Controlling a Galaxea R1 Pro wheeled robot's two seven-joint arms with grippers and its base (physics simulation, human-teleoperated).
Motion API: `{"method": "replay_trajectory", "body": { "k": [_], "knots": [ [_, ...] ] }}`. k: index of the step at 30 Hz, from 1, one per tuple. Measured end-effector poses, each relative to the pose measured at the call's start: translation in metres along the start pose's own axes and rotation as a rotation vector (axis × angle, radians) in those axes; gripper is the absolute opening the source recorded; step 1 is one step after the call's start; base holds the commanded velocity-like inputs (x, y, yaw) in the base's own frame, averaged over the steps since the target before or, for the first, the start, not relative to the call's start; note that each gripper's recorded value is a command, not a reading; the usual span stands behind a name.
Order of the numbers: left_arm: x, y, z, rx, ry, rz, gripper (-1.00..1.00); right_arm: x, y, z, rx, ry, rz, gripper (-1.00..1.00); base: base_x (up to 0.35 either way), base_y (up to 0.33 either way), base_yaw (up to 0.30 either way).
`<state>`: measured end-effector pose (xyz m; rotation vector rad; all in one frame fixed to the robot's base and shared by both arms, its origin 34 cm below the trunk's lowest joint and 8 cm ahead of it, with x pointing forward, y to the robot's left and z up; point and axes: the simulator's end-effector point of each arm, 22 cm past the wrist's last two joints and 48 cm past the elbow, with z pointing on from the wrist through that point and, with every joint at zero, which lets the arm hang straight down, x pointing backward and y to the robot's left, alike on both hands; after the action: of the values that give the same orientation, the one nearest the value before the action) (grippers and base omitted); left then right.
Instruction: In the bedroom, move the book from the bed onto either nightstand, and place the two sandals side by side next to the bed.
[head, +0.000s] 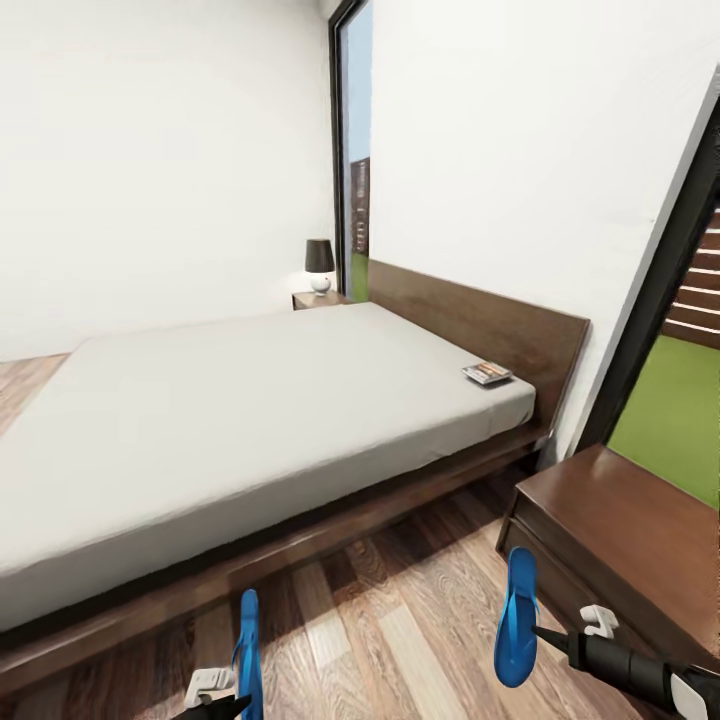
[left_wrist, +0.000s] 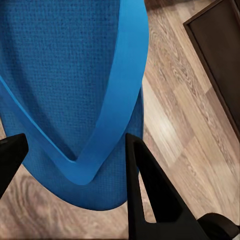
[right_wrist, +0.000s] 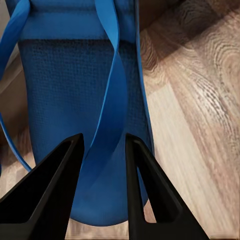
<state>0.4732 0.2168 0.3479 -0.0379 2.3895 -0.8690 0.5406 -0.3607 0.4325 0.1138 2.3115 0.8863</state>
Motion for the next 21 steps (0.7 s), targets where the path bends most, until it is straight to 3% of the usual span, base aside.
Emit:
{"method": "replay_trajectory", "body": {
  "k": [6, 21],
  "knots": [
    [-0.0001, 0.0, -0.0001, 0.0, 0.0, 0.0, -1.0, -0.0002, 0.0001, 0.0, 0.0, 0.0, 0.0, -1.0, -0.013, 0.0, 0.173],
    [0.0001, 0.0, -0.0002, 0.0, 0.0, 0.001, -1.0, 0.0007, 0.0, 0.0, 0.001, 0.002, 0.0, -1.0, 0.0, 0.0, 0.282]
  ]
}}
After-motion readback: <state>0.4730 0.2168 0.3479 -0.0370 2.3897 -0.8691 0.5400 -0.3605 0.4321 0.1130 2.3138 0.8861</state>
